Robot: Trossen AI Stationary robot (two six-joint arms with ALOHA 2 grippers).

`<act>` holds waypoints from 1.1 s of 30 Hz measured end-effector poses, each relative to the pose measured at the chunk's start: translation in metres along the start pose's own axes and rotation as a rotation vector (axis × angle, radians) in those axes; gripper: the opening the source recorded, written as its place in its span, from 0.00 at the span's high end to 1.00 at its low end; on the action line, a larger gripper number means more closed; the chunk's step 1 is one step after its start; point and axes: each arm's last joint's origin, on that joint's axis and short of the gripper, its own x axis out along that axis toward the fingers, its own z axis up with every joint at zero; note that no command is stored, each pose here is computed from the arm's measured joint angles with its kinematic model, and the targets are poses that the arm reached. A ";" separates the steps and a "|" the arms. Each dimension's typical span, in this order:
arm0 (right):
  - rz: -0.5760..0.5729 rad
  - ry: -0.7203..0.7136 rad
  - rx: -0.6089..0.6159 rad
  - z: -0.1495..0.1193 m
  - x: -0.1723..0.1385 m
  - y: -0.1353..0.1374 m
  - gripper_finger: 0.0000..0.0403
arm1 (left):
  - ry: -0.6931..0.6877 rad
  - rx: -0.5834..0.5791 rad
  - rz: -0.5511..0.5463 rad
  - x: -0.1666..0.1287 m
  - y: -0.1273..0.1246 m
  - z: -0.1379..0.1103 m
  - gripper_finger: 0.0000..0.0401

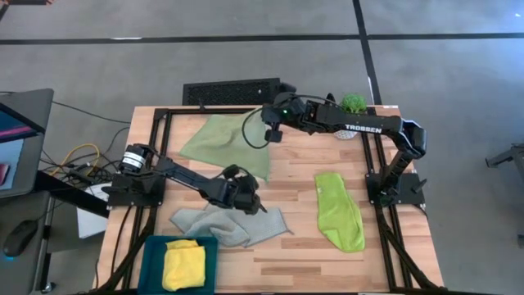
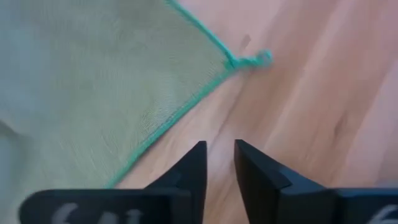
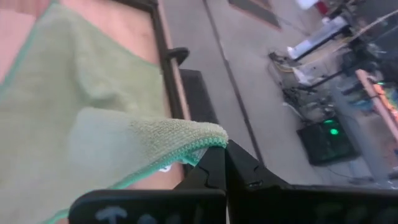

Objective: Fold microfiber towels
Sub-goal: Fold the light green microfiber cloth

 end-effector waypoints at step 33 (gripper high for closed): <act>0.117 0.006 -0.013 -0.004 0.000 0.006 0.98 | -0.153 0.416 -0.220 0.060 0.002 0.026 0.80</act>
